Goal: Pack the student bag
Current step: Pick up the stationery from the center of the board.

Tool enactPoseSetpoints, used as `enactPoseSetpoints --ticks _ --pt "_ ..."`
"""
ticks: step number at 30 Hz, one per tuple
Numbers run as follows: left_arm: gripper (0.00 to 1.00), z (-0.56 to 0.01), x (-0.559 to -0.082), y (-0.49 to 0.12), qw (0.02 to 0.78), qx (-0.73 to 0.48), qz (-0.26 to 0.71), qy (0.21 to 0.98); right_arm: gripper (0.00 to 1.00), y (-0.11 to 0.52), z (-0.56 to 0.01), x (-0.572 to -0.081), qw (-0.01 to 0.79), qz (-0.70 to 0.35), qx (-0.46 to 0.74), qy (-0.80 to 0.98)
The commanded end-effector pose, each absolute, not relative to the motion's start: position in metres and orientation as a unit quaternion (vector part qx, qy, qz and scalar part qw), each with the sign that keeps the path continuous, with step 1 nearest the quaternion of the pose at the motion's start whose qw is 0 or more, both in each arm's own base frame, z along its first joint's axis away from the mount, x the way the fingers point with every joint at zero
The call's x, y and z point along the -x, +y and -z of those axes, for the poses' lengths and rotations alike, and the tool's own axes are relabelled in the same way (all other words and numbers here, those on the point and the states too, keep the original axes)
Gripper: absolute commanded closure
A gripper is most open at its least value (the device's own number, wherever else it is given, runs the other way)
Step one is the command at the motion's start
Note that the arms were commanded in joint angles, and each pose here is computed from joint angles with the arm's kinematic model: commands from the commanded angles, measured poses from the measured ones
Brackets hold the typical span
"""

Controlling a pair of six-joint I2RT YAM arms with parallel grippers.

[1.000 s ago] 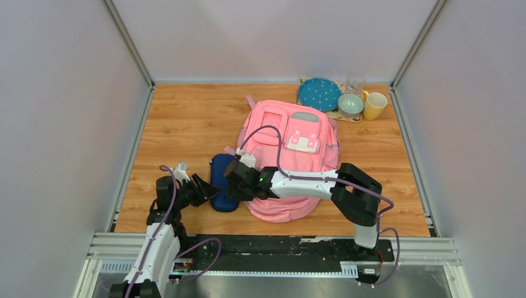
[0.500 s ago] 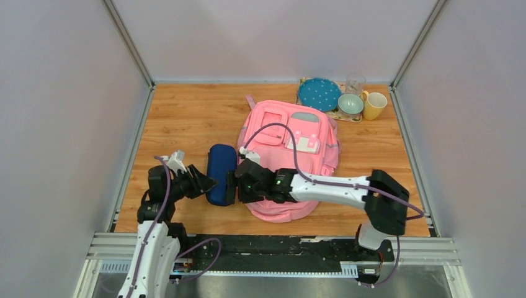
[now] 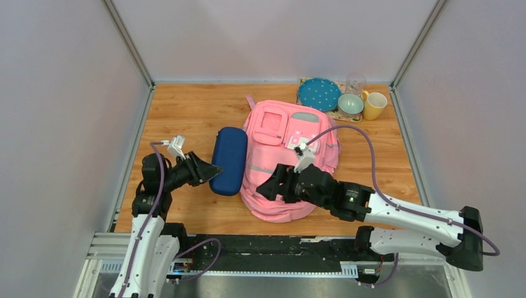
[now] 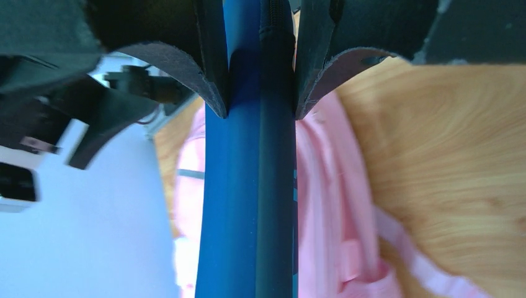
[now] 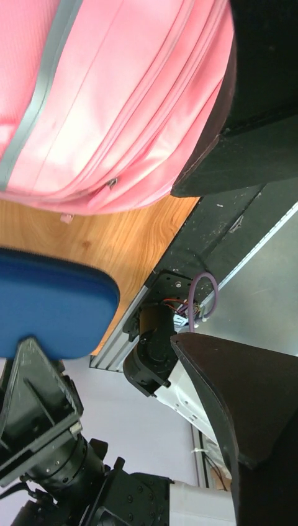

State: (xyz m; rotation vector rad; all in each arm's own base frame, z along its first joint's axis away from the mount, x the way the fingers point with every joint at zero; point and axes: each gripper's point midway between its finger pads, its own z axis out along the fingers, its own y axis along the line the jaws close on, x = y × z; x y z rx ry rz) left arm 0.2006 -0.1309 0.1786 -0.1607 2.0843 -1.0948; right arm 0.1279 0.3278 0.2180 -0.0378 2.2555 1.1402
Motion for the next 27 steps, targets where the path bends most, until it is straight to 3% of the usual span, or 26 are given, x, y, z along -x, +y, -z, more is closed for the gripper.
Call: enactPoseSetpoints --ticks 1,9,27 --pt "1.00 -0.247 -0.201 -0.156 0.421 0.005 0.540 0.729 0.16 0.299 -0.231 -0.138 0.340 -0.446 -0.050 0.826" --pt "1.00 -0.255 -0.193 -0.172 0.415 0.005 0.595 0.688 0.12 0.273 -0.237 -0.137 0.354 -0.468 -0.080 0.805" --pt "1.00 -0.243 -0.185 -0.204 0.398 0.019 0.615 0.681 0.12 0.319 -0.244 -0.126 0.308 -0.524 -0.042 0.793"
